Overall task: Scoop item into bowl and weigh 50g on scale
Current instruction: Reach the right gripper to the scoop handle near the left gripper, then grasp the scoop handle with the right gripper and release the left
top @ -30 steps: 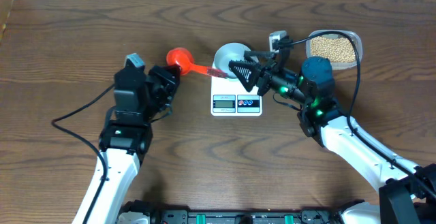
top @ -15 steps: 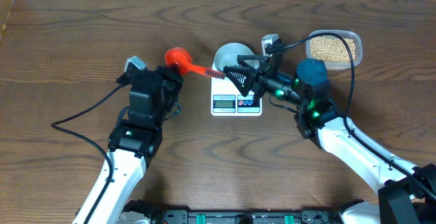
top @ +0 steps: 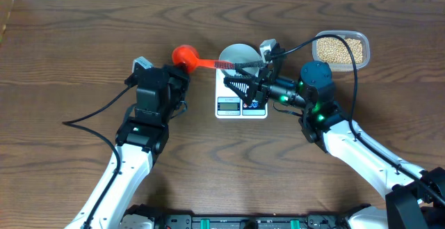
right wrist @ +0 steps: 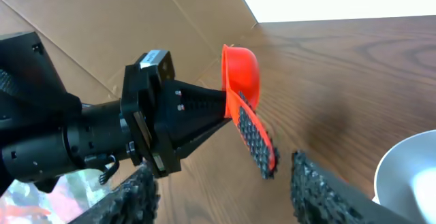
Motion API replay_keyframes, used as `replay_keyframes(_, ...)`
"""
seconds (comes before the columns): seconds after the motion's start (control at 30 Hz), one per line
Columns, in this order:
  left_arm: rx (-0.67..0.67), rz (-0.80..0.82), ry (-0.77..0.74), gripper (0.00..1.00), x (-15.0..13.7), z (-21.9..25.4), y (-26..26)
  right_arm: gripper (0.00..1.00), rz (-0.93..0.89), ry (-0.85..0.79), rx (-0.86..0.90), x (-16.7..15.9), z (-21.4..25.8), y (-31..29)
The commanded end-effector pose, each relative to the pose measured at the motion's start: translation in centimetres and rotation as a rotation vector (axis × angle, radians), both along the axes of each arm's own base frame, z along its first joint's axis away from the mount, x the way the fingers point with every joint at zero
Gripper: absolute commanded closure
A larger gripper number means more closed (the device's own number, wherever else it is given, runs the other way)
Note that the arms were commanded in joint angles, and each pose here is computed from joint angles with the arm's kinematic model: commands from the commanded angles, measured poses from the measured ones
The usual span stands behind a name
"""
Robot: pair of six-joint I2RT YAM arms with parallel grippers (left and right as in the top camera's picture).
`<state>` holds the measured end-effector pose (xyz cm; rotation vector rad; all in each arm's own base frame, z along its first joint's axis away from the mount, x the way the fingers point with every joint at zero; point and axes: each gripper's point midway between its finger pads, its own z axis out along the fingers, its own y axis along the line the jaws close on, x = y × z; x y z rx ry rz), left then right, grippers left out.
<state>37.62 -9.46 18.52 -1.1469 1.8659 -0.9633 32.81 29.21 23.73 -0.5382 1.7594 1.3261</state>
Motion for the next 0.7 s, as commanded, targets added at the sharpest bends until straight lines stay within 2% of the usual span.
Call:
replay_keyframes(0.0, -0.053, -0.091, -0.002, 0.93, -0.2, 0.7, -1.8, 0.42, -0.001, -0.036, 0.0, 0.2, 0.8, 0.2)
replay_keyframes(0.23, -0.065, -0.116, 0.0, 0.93, -0.4, 0.7, -2.3, 0.52, -0.009, -0.037, -0.001, 0.3, 0.8, 0.1)
replay_keyframes(0.37, -0.073, -0.137, 0.003, 0.93, -0.6, 0.7, -2.8, 0.6, -0.013, -0.037, -0.001, 0.4, 0.8, 0.1)
replay_keyframes(0.67, -0.04, -0.198, -0.007, 0.93, -1.2, 0.7, -4.4, 0.64, -0.016, -0.037, -0.002, 0.4, 0.8, 0.1)
